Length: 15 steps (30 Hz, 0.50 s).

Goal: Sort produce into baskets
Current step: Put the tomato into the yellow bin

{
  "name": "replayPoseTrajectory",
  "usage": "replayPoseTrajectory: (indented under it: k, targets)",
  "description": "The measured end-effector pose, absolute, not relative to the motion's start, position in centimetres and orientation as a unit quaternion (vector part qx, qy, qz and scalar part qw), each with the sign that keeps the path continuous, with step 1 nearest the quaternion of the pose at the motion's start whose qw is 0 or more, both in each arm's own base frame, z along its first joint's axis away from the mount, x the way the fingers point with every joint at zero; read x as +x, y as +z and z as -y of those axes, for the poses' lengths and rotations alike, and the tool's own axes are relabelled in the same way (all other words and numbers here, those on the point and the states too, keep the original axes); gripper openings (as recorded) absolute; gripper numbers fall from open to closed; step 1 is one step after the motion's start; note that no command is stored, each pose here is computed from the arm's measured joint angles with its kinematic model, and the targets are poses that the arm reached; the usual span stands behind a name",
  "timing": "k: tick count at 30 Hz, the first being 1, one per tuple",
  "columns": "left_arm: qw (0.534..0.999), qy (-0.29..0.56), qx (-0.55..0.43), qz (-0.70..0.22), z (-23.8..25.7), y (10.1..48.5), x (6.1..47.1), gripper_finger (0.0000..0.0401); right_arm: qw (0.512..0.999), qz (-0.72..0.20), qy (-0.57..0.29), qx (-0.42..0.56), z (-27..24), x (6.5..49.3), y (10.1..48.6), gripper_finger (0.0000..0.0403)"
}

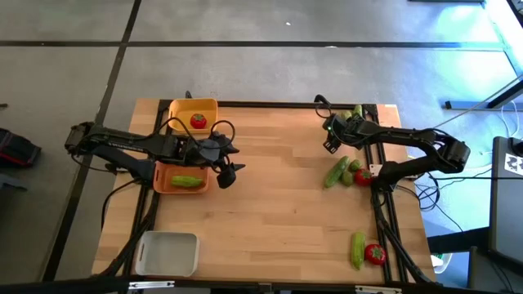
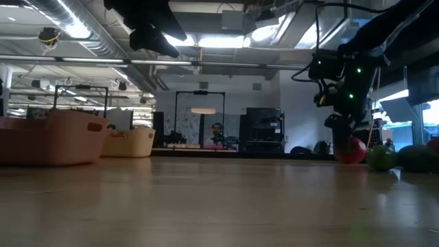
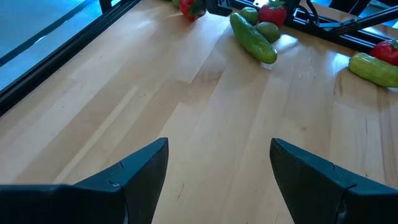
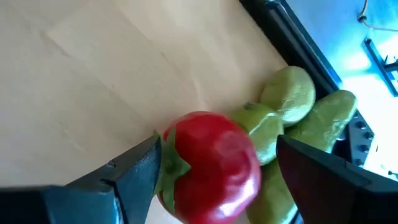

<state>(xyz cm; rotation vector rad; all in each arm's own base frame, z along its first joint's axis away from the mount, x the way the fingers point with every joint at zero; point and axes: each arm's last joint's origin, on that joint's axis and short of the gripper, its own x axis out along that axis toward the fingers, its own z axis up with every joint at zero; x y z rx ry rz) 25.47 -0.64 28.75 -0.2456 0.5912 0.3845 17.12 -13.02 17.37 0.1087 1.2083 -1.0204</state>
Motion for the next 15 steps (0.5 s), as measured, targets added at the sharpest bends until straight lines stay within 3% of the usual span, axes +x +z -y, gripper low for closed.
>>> replayPoseTrajectory:
  k: [9,15]
  targets:
    - [0.931,0.188,-0.120,-0.289,0.65,28.75,25.47,0.0276,0.675,-0.589,-0.434,0.095,12.49,16.66,18.49,0.0308]
    - [0.930,0.189,-0.121,-0.291,0.66,28.62,25.59,0.0276,0.683,-0.581,-0.431,0.098,12.58,16.82,18.50,0.0308]
